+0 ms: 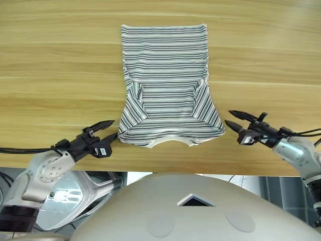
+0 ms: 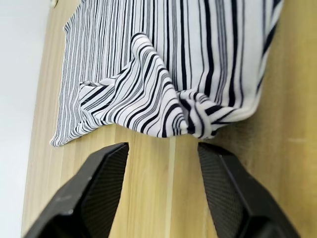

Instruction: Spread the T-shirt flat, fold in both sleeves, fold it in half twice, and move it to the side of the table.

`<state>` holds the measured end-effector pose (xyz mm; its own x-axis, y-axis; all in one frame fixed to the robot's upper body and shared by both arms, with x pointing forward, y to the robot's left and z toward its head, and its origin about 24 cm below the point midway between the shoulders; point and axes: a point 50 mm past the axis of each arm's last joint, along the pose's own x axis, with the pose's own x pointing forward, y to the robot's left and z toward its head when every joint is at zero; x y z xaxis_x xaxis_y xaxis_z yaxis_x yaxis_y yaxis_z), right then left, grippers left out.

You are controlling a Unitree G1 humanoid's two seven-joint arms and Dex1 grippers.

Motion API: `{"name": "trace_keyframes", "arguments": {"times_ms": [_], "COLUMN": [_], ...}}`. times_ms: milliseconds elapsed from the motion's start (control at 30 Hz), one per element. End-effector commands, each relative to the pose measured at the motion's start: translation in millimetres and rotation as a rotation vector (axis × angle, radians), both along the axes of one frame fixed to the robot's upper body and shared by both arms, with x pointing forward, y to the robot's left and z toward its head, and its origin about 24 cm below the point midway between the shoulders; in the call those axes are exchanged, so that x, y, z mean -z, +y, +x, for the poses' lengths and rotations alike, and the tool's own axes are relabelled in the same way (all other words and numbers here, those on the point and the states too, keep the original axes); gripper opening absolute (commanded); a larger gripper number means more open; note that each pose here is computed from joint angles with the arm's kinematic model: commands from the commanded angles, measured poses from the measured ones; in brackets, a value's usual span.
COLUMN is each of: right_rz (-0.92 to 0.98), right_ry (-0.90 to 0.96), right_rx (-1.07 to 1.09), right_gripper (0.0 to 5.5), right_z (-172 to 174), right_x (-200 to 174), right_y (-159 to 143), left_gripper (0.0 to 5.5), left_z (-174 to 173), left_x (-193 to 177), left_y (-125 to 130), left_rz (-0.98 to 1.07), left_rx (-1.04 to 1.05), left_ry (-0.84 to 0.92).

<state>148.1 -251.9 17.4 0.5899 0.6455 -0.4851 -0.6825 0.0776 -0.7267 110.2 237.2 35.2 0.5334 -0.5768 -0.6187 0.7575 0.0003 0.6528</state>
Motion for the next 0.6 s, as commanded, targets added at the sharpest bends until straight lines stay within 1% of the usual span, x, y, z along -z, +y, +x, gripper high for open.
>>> {"name": "trace_keyframes", "arguments": {"times_ms": [33, 133, 267, 600], "right_rz": [-0.032, -0.029, -0.057, -0.071], "right_ry": [0.079, 0.089, 0.107, 0.148], "right_rx": [-0.047, -0.067, -0.062, -0.14], "right_gripper": [1.96, 1.96, 1.96, 1.96], "right_z": [-10, -11, -15, -24], "right_x": [7, 7, 5, -1], "right_y": [6, 10, 4, 10], "left_gripper": [2.61, 2.61, 2.61, 2.61], "left_z": [-2, 2, 4, 8], "left_x": [13, 15, 18, 22], "left_y": [-2, -6, -12, -11], "left_rz": [0.049, 0.037, 0.036, 0.048], "left_rx": [0.07, 0.109, 0.175, 0.207], "left_ry": [0.081, 0.099, 0.13, 0.156]}}
